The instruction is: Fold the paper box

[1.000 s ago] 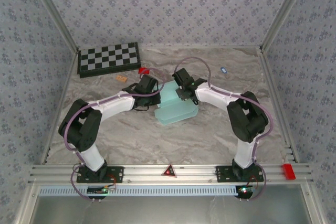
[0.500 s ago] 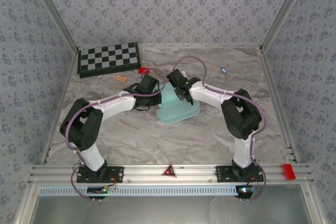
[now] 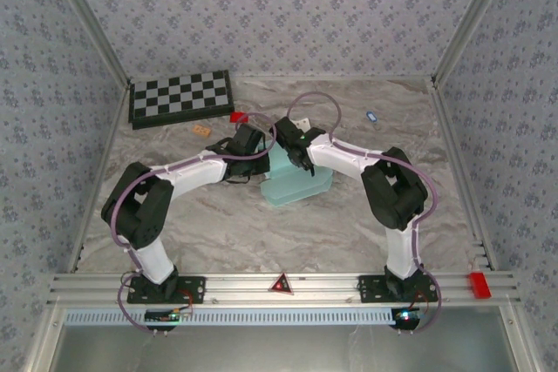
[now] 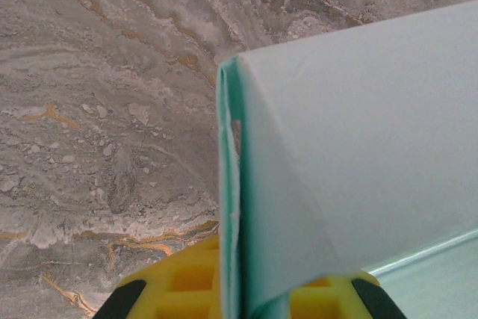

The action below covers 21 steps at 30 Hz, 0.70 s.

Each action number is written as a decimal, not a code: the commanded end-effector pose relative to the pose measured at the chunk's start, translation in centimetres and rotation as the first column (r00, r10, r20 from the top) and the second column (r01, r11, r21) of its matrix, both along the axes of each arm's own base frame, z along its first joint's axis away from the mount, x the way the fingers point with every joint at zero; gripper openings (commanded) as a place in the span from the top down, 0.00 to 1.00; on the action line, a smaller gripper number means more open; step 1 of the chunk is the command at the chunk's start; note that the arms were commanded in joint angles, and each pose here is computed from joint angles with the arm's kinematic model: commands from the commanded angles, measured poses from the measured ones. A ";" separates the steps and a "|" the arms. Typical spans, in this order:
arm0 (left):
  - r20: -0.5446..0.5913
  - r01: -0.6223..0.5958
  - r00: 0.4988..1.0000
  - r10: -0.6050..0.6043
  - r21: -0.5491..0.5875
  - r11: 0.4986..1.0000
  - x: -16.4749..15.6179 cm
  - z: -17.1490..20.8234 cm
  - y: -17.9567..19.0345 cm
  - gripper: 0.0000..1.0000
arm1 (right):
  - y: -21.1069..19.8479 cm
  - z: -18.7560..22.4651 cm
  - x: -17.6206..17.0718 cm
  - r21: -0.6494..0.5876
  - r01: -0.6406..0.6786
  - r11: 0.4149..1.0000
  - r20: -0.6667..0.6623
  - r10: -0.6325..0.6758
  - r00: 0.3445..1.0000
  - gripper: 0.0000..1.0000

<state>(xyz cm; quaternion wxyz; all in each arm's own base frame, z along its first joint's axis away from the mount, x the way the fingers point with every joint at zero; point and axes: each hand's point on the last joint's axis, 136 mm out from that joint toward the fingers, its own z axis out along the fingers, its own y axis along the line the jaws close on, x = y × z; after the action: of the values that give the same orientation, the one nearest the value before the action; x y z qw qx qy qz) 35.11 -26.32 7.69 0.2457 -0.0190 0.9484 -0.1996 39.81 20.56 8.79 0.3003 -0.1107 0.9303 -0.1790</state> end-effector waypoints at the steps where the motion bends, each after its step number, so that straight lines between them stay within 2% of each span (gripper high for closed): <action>1: 0.010 -0.030 1.000 0.029 0.023 0.999 0.7 0.8 0.7 1.00 | -3.7 -0.9 -0.4 -0.167 0.061 0.984 -0.026 -0.066 0.997 0.85; 8: 0.008 -0.030 1.000 0.030 0.018 0.999 0.7 0.7 0.6 1.00 | -2.4 -1.1 -0.5 -0.080 0.026 0.996 -0.039 -0.029 0.999 0.85; 16: -0.009 -0.031 0.999 0.031 0.010 0.999 0.7 0.3 0.3 1.00 | 0.4 -0.1 -0.3 0.088 -0.091 0.992 -0.003 0.092 0.996 0.79; 21: -0.012 -0.035 0.999 0.035 0.007 0.999 0.8 0.3 0.2 1.00 | 1.0 0.5 -0.4 0.134 -0.120 0.984 0.011 0.120 0.993 0.73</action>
<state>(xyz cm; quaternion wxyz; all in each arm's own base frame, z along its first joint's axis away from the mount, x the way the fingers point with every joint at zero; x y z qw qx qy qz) 34.90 -25.86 7.10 0.2366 -0.0268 0.9526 -0.1892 39.26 21.45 8.16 0.3062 -0.1397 0.9346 -0.1147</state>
